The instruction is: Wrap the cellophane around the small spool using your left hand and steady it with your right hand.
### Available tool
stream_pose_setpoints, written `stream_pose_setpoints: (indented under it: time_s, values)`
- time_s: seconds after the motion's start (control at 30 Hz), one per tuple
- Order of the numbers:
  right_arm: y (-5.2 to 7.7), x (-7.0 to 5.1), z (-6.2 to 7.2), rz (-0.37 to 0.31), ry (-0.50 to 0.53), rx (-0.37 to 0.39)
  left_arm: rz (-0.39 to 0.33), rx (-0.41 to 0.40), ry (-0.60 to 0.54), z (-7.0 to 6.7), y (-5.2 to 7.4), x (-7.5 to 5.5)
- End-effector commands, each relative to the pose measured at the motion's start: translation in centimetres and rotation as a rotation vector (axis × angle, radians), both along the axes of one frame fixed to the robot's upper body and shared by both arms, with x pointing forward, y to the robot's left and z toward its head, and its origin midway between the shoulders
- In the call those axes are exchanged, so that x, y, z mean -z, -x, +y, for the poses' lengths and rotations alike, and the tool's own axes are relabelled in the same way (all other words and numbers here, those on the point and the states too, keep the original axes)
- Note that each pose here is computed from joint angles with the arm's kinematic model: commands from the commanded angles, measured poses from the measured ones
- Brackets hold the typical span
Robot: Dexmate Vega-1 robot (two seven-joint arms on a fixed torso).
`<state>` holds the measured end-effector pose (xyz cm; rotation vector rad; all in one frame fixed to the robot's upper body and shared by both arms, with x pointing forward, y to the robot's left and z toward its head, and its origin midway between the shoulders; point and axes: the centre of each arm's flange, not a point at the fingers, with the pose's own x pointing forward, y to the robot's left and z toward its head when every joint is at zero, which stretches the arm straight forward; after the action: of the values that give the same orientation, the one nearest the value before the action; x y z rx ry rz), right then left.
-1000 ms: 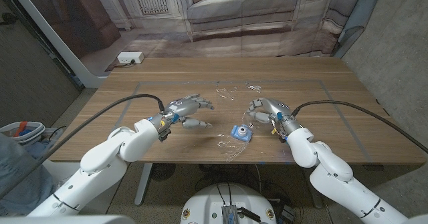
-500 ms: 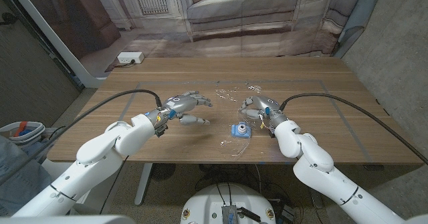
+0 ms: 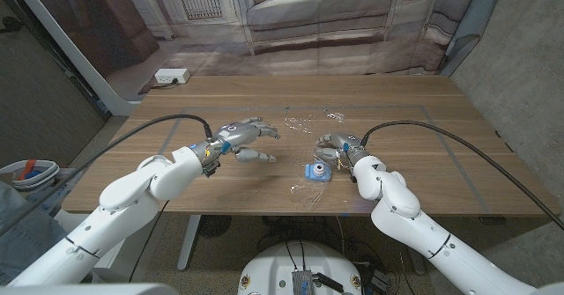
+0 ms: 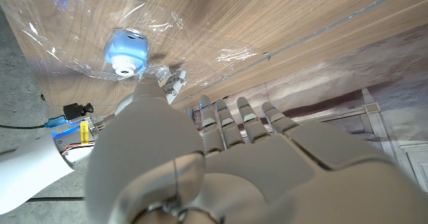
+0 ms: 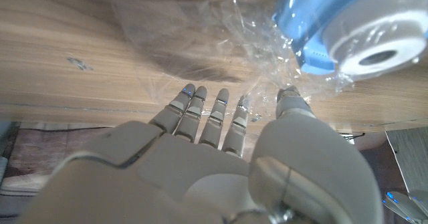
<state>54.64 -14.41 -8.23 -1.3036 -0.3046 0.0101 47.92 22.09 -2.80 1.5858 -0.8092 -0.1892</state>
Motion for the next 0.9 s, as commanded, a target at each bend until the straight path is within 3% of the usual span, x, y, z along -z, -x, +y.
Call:
stream_pose_setpoints:
  time_s: [0.03, 0.3, 0.47, 0.7, 0.9]
  values:
    - [2.2, -1.2, -1.5, -0.057, -0.107, -0.006, 0.024, -0.073, 0.022, 0.5, 0.5, 1.0]
    - [4.5, -2.2, -2.8, -0.208, -0.219, -0.099, 0.003, -0.111, 0.099, 0.7, 2.3, 2.8]
    - [4.9, -2.4, -4.1, -0.27, -0.279, -0.164, 0.021, -0.141, 0.107, 0.3, 3.0, 3.7]
    - [4.8, -2.3, -5.7, -0.265, -0.327, -0.189, 0.043, -0.148, 0.127, -1.0, 3.5, 4.2]
    - [4.7, -2.0, -5.8, -0.164, -0.247, -0.164, 0.059, -0.133, 0.14, -1.7, 3.2, 4.0]
